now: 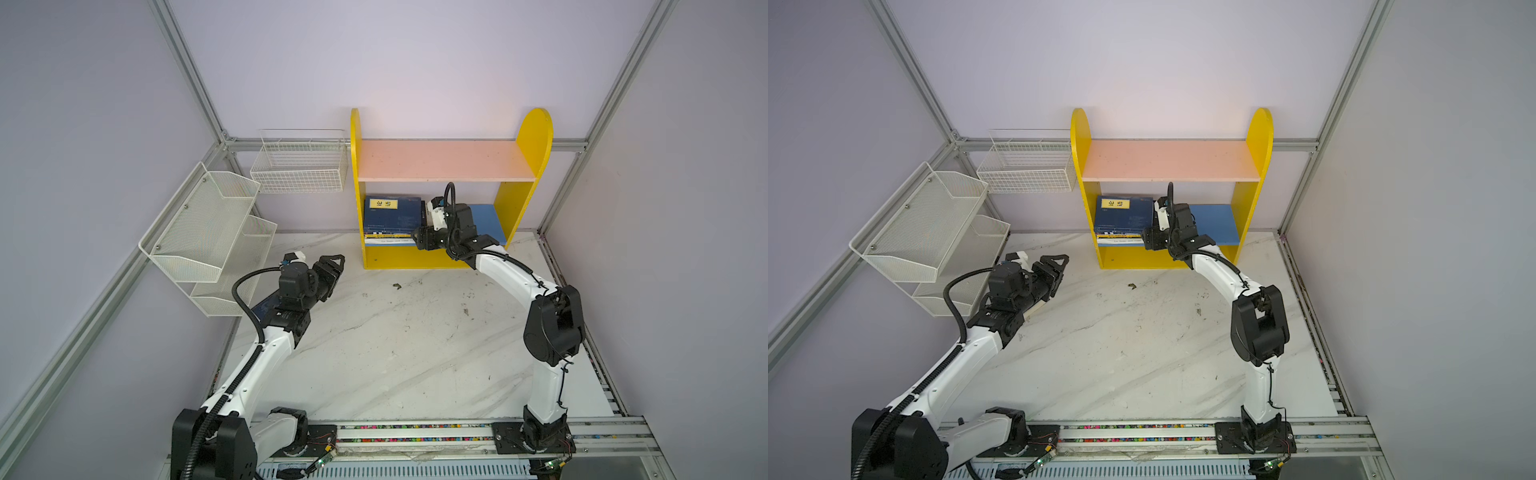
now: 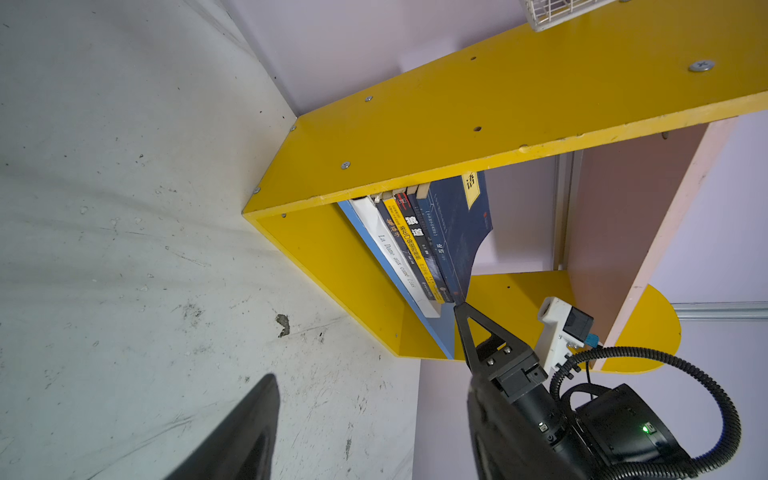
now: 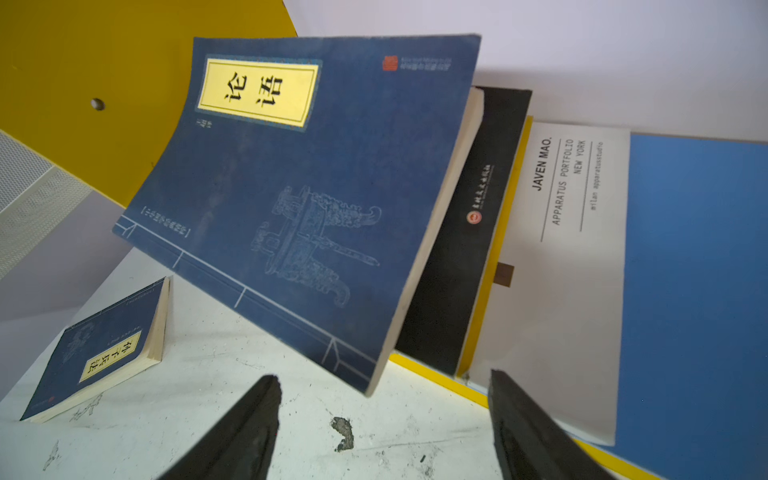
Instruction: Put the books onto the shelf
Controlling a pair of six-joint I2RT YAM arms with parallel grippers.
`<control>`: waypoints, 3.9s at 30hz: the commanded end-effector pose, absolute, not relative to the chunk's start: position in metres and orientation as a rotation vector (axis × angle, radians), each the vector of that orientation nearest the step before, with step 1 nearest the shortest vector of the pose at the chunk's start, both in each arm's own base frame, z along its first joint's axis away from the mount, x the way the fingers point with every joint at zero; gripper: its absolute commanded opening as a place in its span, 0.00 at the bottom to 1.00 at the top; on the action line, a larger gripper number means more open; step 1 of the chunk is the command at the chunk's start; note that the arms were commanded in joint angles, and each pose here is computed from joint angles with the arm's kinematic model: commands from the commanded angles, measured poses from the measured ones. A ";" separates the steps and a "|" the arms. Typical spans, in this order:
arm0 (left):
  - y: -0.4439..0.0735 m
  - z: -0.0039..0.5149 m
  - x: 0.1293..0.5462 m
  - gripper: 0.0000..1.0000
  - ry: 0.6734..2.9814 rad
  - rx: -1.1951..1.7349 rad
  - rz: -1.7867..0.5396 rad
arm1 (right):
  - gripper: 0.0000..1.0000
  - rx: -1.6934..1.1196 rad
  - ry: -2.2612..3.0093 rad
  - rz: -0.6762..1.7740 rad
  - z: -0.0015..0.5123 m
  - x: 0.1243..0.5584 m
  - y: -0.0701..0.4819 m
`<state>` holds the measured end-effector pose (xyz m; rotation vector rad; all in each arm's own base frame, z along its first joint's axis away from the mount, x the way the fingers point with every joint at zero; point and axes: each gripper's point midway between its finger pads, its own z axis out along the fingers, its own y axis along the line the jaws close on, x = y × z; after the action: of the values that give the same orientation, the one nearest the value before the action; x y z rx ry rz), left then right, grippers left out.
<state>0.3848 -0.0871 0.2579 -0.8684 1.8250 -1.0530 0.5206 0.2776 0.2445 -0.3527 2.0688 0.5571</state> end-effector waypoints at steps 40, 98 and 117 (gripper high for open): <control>-0.071 0.243 0.381 0.71 1.821 -0.905 -0.977 | 0.66 -0.353 1.983 0.543 0.261 0.531 0.283; -0.068 0.220 0.376 0.71 1.847 -0.952 -1.010 | 0.92 -0.469 1.859 0.592 0.305 0.514 0.304; -0.064 0.217 0.371 0.71 1.837 -0.970 -1.010 | 0.92 -0.407 1.908 0.715 0.289 0.530 0.305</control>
<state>0.3766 -0.0679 0.2191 -0.9665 1.8620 -0.9963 0.5225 0.3030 0.2801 -0.4213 1.9370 0.6762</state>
